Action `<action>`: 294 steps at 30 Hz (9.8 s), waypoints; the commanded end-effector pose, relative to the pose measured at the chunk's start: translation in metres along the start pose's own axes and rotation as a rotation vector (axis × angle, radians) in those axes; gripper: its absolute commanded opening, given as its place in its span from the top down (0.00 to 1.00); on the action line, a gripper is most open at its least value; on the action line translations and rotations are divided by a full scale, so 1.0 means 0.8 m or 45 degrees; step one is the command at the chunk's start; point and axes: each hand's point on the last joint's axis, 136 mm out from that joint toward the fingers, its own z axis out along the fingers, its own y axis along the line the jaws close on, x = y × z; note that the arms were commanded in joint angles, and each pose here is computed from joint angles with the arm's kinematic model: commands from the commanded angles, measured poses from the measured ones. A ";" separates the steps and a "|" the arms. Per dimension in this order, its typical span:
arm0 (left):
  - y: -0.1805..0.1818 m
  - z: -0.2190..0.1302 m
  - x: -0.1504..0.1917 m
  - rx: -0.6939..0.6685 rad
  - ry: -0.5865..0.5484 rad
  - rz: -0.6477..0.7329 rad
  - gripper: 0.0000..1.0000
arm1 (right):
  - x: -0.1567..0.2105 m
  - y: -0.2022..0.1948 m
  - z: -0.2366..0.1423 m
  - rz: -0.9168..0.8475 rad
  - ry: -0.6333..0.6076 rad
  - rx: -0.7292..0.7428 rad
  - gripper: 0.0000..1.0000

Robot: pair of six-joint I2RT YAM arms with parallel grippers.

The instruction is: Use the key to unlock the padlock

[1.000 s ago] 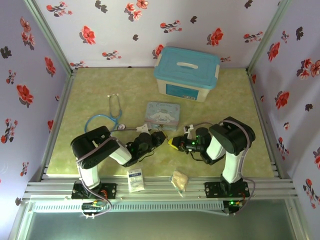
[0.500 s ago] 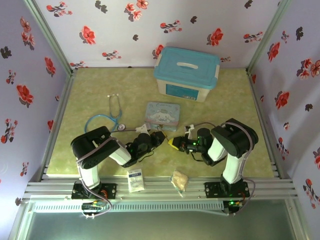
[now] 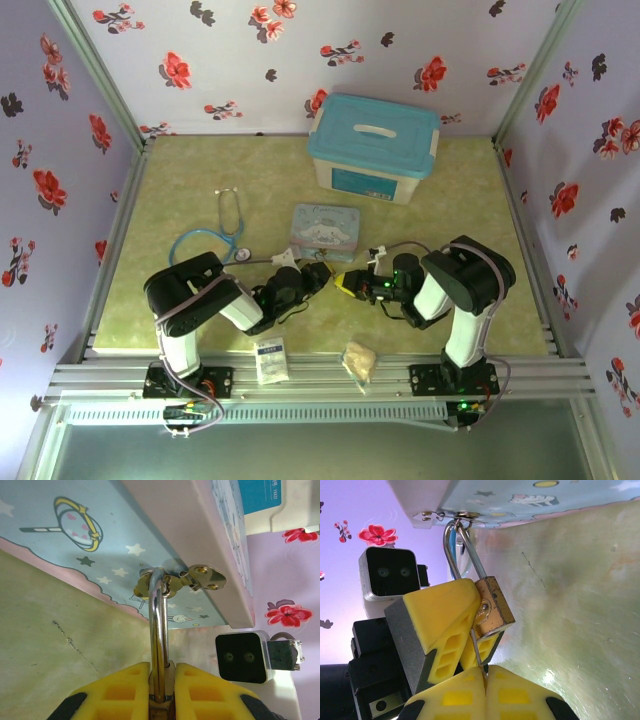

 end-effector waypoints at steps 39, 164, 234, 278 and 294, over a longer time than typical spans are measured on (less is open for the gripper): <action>-0.018 0.000 -0.006 0.111 -0.038 -0.082 1.00 | -0.006 0.005 0.005 -0.048 -0.010 -0.021 1.00; -0.042 0.005 -0.004 0.188 -0.032 -0.215 1.00 | 0.012 -0.073 -0.013 0.055 -0.346 0.346 0.73; -0.049 -0.009 0.008 0.200 0.020 -0.298 1.00 | -0.019 0.010 0.015 -0.988 -0.143 0.593 0.88; 0.071 -0.039 0.027 -0.514 0.440 0.270 0.94 | -0.082 -0.039 -0.047 -0.519 -0.400 0.874 0.55; 0.081 -0.059 -0.002 -0.904 0.534 0.700 0.85 | -0.072 -0.056 -0.050 -0.490 -0.386 0.895 0.56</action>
